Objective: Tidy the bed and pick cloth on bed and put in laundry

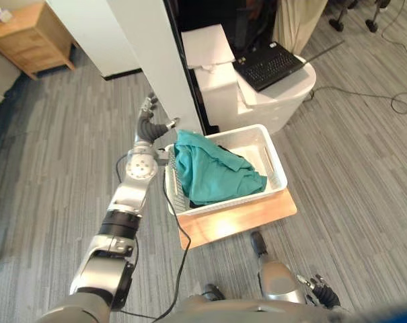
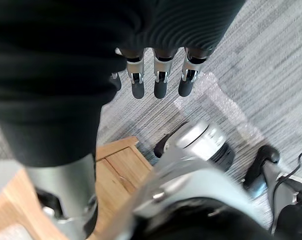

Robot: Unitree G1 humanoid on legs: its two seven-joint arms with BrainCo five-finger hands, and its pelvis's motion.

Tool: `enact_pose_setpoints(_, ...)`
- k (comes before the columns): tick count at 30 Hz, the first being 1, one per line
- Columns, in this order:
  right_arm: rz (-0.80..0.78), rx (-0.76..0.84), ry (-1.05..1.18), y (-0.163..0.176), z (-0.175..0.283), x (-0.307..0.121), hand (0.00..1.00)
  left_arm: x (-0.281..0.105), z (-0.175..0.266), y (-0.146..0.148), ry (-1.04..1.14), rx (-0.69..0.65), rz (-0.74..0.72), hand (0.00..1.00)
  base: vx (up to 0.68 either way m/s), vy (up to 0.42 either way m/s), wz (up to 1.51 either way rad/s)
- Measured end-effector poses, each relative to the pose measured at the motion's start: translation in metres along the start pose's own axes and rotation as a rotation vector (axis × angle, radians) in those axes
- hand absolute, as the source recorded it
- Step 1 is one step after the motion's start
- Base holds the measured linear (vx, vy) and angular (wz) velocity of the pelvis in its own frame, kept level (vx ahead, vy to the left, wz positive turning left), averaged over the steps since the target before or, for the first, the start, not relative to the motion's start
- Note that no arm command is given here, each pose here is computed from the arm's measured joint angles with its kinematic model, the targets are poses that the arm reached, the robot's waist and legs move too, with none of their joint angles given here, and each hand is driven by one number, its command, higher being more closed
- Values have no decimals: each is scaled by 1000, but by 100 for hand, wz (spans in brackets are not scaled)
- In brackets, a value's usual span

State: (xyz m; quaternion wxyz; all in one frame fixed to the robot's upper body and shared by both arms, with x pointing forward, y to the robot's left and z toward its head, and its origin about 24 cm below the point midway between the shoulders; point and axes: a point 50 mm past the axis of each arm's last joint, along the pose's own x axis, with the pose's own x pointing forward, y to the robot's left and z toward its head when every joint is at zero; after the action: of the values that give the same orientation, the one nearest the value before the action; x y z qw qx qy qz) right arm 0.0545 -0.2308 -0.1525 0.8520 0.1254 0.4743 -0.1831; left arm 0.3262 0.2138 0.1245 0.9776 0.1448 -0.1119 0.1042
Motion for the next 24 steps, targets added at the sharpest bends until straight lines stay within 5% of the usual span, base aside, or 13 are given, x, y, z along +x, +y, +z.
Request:
enact_pose_setpoints(10,-17,-15,32,-4,-11,-4,0,-73,-67,16,269,-331,23,0,-67,-20,17)
enact_pose_setpoints(18,-11,-16,61,-1,-21,-7,0,-255,-192,-6,1061,-509,121,0,-24,-26,8)
enact_pose_setpoints(24,-15,27,62,-2,-30,-11,0,-359,-208,-3,1392,-487,255,0,3,-9,6)
